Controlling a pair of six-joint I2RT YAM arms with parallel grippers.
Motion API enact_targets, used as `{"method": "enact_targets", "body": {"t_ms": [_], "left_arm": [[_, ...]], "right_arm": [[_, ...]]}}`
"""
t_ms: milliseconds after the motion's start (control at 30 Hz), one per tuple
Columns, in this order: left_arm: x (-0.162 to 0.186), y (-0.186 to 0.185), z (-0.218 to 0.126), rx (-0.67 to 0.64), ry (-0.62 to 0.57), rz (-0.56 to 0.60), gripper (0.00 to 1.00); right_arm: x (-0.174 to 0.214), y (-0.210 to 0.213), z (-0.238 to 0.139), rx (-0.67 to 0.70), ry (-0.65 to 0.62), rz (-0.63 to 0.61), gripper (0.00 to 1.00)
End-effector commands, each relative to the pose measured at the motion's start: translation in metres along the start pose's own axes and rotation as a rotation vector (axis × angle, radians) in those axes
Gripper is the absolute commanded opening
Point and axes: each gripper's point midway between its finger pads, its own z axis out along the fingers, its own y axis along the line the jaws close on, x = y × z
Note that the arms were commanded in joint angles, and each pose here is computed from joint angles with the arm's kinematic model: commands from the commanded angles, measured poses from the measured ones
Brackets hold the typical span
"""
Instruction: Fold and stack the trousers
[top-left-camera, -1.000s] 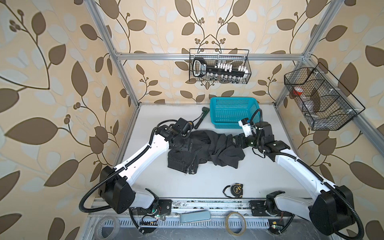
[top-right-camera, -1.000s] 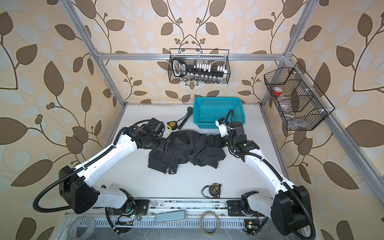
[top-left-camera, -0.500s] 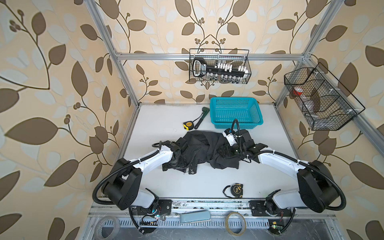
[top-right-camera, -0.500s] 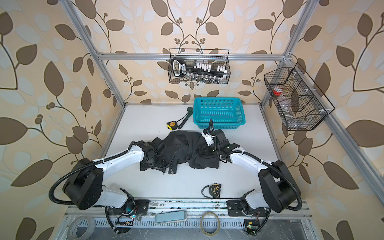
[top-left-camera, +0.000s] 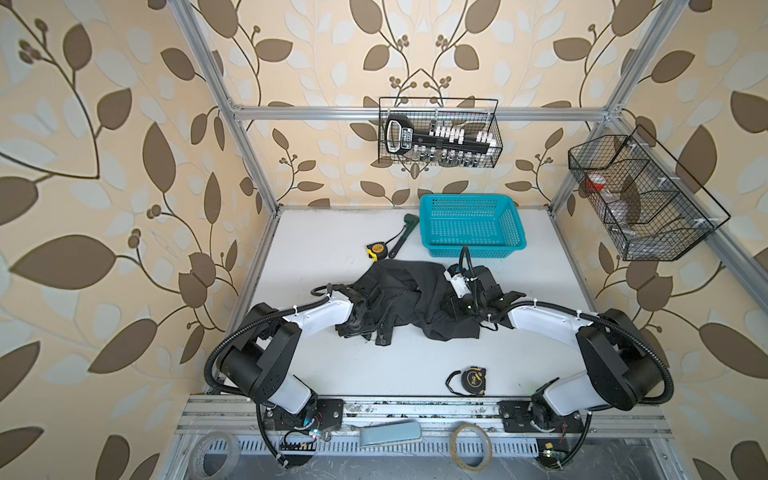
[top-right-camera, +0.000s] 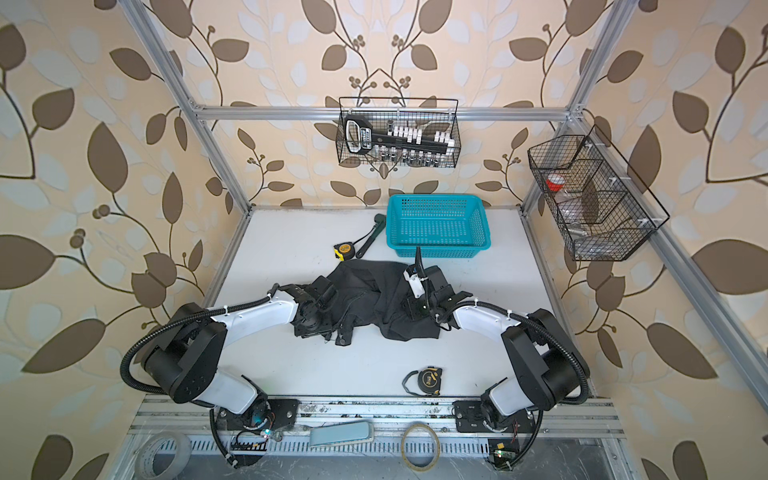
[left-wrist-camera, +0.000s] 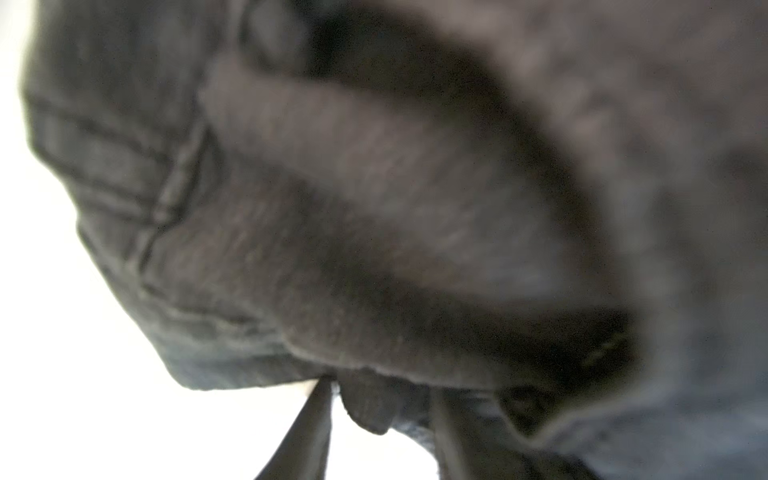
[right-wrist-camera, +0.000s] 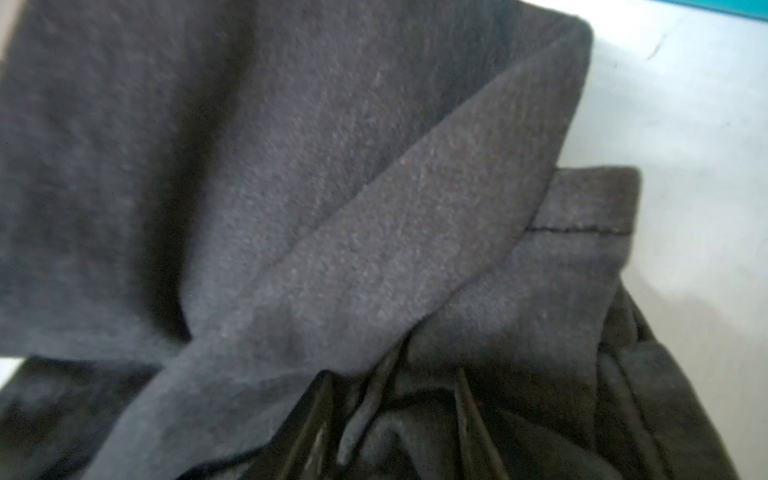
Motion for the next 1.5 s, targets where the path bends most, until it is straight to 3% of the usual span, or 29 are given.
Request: {"method": "enact_targets", "body": {"t_ms": [0,100,233,433,767,900,1033,1167,1333,1467], "left_arm": [[-0.019,0.01,-0.006,-0.062,-0.074,-0.002,0.2],[-0.032,0.01,-0.02,-0.067,-0.107,0.01,0.0],[-0.049,0.013,-0.053,-0.089,-0.171,0.035,0.0],[-0.083,0.026,-0.133,-0.137,-0.341,0.072,0.0],[-0.13,0.037,-0.266,-0.158,-0.605,0.104,0.0],[-0.139,0.044,-0.296,-0.181,-0.683,0.106,0.0],[-0.141,0.043,-0.286,-0.204,-0.676,0.131,0.0],[-0.138,0.044,-0.248,-0.225,-0.615,0.123,0.0],[-0.126,0.066,-0.188,-0.318,-0.518,0.071,0.0],[-0.11,0.096,-0.143,-0.396,-0.418,0.009,0.0]], "right_arm": [[0.034,-0.005,0.006,0.021,0.096,0.026,0.41],[0.038,-0.004,0.005,0.022,0.104,0.032,0.32],[0.032,-0.005,-0.006,0.039,0.079,0.044,0.22],[0.007,0.0,-0.05,0.054,-0.03,0.084,0.08],[-0.034,-0.003,-0.164,0.095,-0.256,0.185,0.03],[-0.04,-0.015,-0.21,0.145,-0.341,0.227,0.02],[-0.053,-0.036,-0.266,0.283,-0.479,0.274,0.03],[-0.045,-0.063,-0.289,0.461,-0.5,0.294,0.02],[-0.016,-0.093,-0.251,0.568,-0.382,0.361,0.01],[0.016,-0.101,-0.2,0.499,-0.32,0.519,0.04]]}}
